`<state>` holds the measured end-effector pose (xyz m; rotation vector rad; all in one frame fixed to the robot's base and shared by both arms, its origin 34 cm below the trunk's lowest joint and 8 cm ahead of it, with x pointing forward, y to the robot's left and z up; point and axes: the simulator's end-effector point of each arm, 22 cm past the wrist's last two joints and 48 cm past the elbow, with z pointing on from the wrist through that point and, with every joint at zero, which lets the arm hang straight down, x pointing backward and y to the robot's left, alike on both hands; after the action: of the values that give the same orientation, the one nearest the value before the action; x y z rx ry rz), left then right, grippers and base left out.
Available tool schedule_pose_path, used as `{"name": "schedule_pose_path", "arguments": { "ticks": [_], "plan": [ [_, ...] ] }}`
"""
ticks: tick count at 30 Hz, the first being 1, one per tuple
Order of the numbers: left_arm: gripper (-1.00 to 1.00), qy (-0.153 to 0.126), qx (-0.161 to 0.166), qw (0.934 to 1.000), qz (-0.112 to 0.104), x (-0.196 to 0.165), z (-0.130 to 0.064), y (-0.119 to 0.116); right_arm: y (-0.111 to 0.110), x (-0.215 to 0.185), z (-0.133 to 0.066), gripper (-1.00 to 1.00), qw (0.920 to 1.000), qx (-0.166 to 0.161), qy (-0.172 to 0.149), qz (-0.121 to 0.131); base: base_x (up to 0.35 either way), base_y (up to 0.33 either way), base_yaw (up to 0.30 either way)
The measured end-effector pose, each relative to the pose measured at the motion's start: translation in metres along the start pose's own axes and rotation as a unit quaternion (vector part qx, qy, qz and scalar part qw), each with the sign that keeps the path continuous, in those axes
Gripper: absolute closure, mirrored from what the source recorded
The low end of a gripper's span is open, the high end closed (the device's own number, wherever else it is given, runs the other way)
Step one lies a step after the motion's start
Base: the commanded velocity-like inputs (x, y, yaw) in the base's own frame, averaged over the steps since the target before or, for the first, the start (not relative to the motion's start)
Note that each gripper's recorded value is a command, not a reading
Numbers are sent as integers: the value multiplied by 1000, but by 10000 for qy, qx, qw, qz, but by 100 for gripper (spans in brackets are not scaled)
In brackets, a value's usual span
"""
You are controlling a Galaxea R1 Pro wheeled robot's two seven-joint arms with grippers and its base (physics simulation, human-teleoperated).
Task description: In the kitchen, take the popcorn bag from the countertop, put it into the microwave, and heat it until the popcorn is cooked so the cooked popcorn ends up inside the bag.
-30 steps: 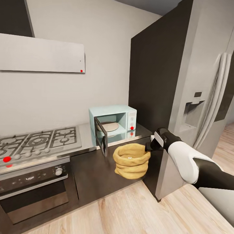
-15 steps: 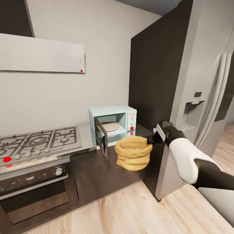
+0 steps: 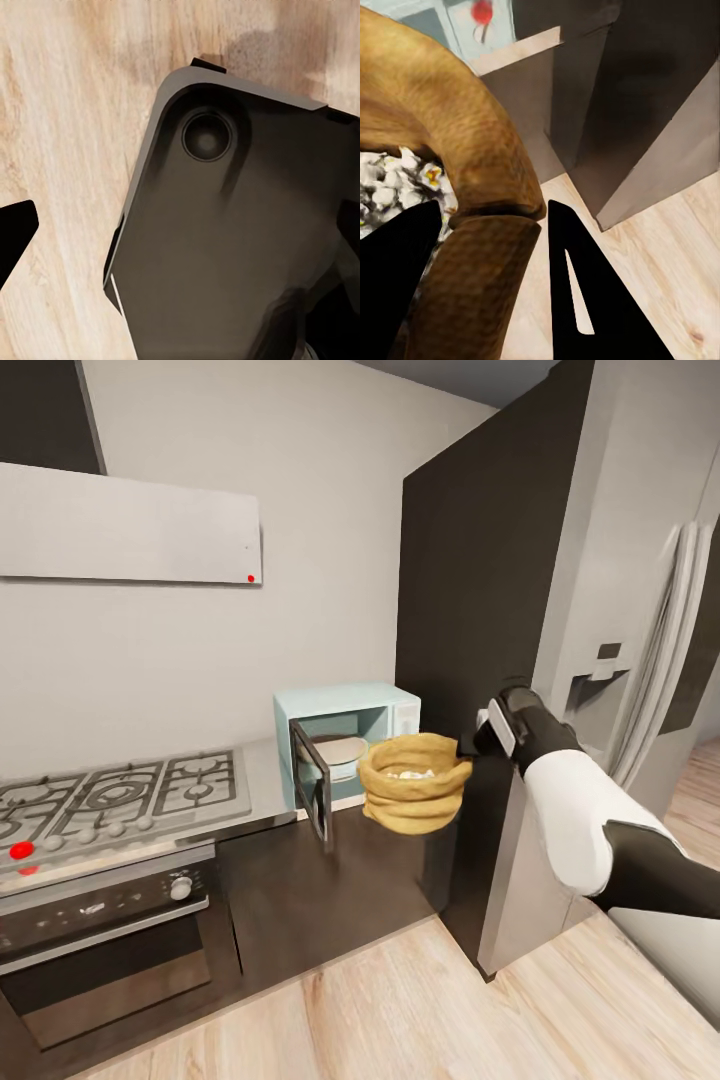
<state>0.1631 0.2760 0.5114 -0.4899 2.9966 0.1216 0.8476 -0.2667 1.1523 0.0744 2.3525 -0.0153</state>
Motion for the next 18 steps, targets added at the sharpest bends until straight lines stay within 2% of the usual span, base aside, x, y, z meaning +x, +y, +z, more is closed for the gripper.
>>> {"name": "schedule_pose_path", "arguments": {
  "ticks": [5, 10, 18],
  "plan": [
    [-100, 3, -10, 10000, 0, 0, 0, 0, 18, -19, -14, 100, 9999, -120, -14, -92, 0, 0, 0],
    [-100, 3, -16, 10000, 0, 0, 0, 1, 28, 3, -2, 100, 9992, -178, 304, -180, 0, 0, 0],
    [-100, 6, -16, 10000, 0, 1, 0, 1, 34, 5, -2, 100, 9990, -248, 321, -179, 0, 0, 0]
  ]
}}
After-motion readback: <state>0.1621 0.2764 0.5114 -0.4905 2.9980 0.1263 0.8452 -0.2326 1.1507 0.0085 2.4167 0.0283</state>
